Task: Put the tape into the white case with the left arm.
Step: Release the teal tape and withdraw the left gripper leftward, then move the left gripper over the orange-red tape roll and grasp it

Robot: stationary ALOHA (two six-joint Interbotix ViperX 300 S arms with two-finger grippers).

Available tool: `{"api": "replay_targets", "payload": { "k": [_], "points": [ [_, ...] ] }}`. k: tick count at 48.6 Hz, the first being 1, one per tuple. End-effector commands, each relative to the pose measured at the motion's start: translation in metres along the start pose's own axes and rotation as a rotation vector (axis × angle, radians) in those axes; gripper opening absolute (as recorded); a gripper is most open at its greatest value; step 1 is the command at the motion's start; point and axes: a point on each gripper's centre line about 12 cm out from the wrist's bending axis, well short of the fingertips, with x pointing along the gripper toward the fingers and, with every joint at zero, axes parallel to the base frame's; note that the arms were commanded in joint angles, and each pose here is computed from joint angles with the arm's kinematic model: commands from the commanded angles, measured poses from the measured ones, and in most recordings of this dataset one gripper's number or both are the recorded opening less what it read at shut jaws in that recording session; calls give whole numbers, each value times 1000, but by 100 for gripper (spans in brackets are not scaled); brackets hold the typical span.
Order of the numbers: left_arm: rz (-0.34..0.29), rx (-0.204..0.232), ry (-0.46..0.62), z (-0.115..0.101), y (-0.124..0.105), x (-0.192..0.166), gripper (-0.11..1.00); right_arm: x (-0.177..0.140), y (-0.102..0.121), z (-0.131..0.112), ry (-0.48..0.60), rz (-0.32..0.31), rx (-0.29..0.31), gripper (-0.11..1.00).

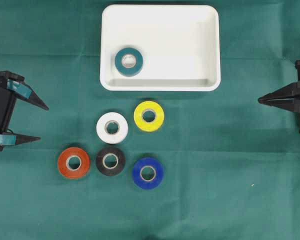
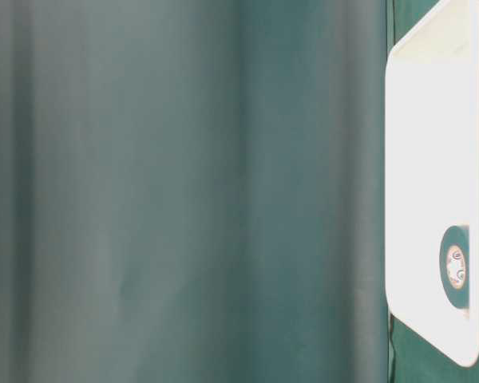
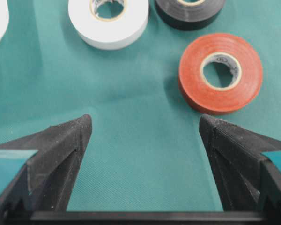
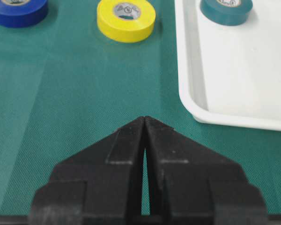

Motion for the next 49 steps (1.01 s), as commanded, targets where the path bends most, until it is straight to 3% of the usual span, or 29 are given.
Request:
{"api": "replay_targets", "payload": {
  "k": [1,12,25,49],
  "points": [
    [-4,-6,-9,4,-1,-1,96,1,0,5,-12,-1,0,-9],
    [-9,-2,-11,5,-2,7,96,1,0,4,-11,0,0,-9],
    [-49,33,0,7,-14,30,96,1,0,4,-11,-1,0,-9],
    [-47,37,52,10,-15,71,96,1,0,4,-11,-1,0,-9]
  ]
}}
